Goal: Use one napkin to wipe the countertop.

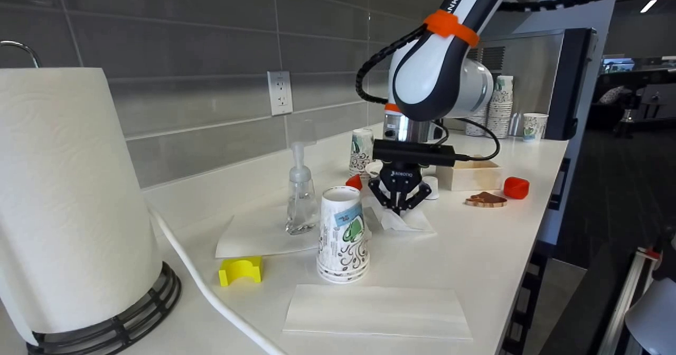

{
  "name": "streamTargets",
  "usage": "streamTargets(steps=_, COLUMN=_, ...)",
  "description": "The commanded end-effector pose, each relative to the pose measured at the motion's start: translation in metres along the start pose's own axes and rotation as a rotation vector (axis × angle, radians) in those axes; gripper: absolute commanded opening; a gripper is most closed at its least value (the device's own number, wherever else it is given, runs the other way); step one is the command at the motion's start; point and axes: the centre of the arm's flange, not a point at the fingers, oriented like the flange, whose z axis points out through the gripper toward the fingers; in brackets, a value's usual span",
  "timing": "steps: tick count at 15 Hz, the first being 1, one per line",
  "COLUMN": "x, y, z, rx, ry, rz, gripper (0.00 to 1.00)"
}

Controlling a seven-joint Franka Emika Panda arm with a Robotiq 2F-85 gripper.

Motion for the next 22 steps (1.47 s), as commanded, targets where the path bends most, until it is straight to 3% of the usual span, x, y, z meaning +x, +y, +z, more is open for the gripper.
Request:
streamTargets(steps=1, x=-0.01, y=-0.005, z=-0.003, rx=-0.079, ry=-0.107, rz=-0.085, gripper=0.0)
streamTargets(steps=4, x=-0.02, y=0.001, z=-0.004, rx=-0.171, ry=-0.197, rz=-0.149, gripper=0.0)
streamTargets(steps=6, x=-0.022, y=0.014, z=-0.005, rx=-0.255, ry=-0.194, rz=-0.083, gripper=0.0)
streamTargets(steps=9, x=-0.015, y=0.033, z=-0.009, rx=-0.319, ry=-0.122, rz=0.051, gripper=0.0)
streamTargets(steps=12, x=0.001, y=0.056, z=-0.01, rx=-0.33, ry=-0.031, rz=0.187, gripper=0.0)
streamTargets(steps=17, x=0.037, y=0.085, z=-0.01, rx=-0.25, ry=0.071, rz=0.332, gripper=0.0)
streamTargets(steps=22, x=0.034, y=0.055, z=-0.005, rx=-0.095, ry=0.111, rz=0.234, gripper=0.0)
